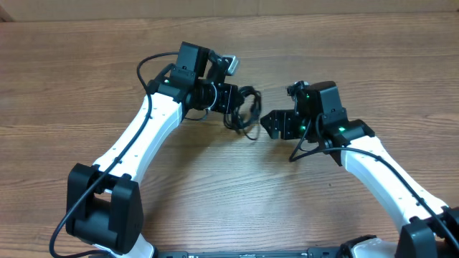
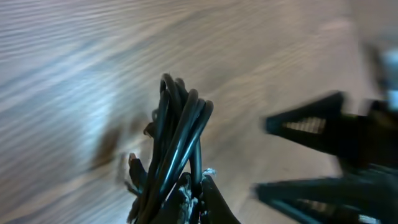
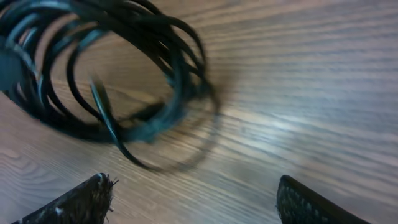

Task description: Untangle cables

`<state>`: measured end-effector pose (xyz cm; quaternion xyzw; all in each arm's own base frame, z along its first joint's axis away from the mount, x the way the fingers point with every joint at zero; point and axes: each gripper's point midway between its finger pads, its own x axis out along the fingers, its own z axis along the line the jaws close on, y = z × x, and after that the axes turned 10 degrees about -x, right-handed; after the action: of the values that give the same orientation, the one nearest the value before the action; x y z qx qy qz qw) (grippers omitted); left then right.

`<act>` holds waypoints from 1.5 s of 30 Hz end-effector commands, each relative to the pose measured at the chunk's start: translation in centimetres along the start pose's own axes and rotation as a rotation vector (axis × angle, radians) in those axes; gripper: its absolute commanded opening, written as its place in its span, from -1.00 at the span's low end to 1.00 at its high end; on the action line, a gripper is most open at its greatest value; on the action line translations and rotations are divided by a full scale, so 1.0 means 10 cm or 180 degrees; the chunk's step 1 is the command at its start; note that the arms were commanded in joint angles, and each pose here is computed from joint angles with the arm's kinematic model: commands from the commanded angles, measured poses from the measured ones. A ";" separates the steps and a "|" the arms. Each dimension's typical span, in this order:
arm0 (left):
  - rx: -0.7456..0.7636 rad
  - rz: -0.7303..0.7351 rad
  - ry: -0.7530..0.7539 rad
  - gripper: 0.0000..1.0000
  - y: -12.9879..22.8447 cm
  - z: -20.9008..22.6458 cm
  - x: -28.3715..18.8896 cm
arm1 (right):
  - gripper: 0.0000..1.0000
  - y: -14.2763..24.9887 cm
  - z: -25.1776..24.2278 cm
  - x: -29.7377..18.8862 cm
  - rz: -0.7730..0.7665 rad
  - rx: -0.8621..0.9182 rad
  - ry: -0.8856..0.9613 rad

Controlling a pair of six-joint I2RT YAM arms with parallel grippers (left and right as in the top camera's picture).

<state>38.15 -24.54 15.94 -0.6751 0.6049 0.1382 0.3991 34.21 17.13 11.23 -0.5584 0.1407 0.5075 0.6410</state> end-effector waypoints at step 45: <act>-0.0907 -0.0345 -0.1675 -0.91 -0.02 1.10 -0.55 | -0.93 -0.63 0.59 -0.71 -0.0678 -0.0512 -0.0526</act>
<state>39.99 -12.41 11.17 -0.6852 0.4198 0.3892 0.4504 35.86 14.13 15.91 -0.5998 0.1720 0.4068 0.6672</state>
